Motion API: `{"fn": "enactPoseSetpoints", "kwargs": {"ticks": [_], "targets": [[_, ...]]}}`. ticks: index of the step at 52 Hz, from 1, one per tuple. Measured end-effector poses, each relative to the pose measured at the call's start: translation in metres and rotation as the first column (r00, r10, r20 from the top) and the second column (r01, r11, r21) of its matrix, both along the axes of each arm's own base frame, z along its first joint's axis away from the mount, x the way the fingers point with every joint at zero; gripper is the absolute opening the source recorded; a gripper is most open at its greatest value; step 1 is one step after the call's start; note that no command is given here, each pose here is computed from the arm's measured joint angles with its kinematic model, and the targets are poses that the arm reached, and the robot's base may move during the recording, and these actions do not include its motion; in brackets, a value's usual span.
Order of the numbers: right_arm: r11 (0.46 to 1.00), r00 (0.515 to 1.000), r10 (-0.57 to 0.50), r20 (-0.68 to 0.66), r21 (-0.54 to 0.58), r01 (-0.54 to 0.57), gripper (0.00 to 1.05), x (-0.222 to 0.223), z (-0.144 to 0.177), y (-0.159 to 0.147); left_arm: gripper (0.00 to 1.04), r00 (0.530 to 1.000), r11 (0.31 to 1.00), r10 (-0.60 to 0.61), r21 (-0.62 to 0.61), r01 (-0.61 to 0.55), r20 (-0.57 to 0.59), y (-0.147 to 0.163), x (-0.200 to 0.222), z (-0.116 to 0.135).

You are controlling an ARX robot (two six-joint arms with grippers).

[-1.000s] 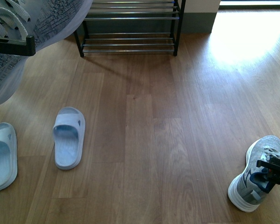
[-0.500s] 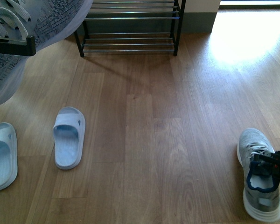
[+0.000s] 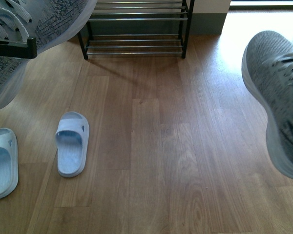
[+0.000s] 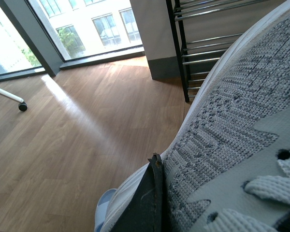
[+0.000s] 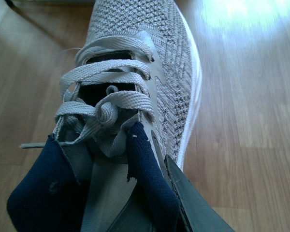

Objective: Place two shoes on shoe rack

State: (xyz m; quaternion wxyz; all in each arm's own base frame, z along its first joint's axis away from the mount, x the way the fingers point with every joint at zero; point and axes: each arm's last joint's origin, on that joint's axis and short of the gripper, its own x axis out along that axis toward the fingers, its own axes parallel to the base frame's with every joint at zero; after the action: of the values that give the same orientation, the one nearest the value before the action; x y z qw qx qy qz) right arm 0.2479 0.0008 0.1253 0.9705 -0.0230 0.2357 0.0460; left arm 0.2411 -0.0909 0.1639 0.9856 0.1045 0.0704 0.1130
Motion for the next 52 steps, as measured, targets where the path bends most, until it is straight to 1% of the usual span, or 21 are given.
{"fn": "enactPoseSetpoints", "kwargs": {"ticks": [4,6,9,11,15,20,24,34,52], "targets": [[0.999,0.997,0.040,0.069,-0.013,-0.039,0.01,-0.018,0.020,0.001,0.02,1.000,1.000,0.000,0.000,0.000,0.000,0.000,0.000,0.000],[0.995,0.987,0.096,0.132,-0.016,-0.094,0.01,-0.035,0.037,0.004,0.02,1.000,1.000,0.000,0.000,0.000,0.000,0.000,0.000,0.000],[0.985,0.969,0.174,0.174,-0.033,-0.170,0.01,-0.060,0.045,0.006,0.02,1.000,1.000,0.000,0.000,0.000,0.000,0.000,0.000,0.000],[0.979,0.958,0.203,0.203,-0.032,-0.201,0.01,-0.072,0.049,0.006,0.02,1.000,1.000,0.000,0.000,0.000,0.000,0.000,0.000,0.000],[0.974,0.931,0.228,0.284,-0.060,-0.220,0.01,-0.090,0.057,0.007,0.02,1.000,1.000,0.001,0.000,-0.001,0.000,0.000,0.000,0.000],[0.969,0.901,0.246,0.358,-0.081,-0.233,0.01,-0.099,0.067,0.007,0.02,1.000,1.000,0.001,0.000,-0.001,0.000,0.000,0.000,0.000],[0.969,0.893,0.248,0.375,-0.086,-0.233,0.01,-0.100,0.070,0.007,0.02,1.000,1.000,-0.003,0.000,0.003,0.000,0.000,0.000,0.000],[0.973,0.899,0.232,0.372,-0.089,-0.214,0.01,-0.100,0.069,0.006,0.02,1.000,1.000,0.005,0.001,-0.005,0.000,0.000,0.000,0.000],[0.971,0.898,0.238,0.369,-0.089,-0.220,0.01,-0.100,0.069,0.006,0.02,1.000,1.000,-0.003,0.000,0.003,0.000,0.000,0.000,0.000]]}}
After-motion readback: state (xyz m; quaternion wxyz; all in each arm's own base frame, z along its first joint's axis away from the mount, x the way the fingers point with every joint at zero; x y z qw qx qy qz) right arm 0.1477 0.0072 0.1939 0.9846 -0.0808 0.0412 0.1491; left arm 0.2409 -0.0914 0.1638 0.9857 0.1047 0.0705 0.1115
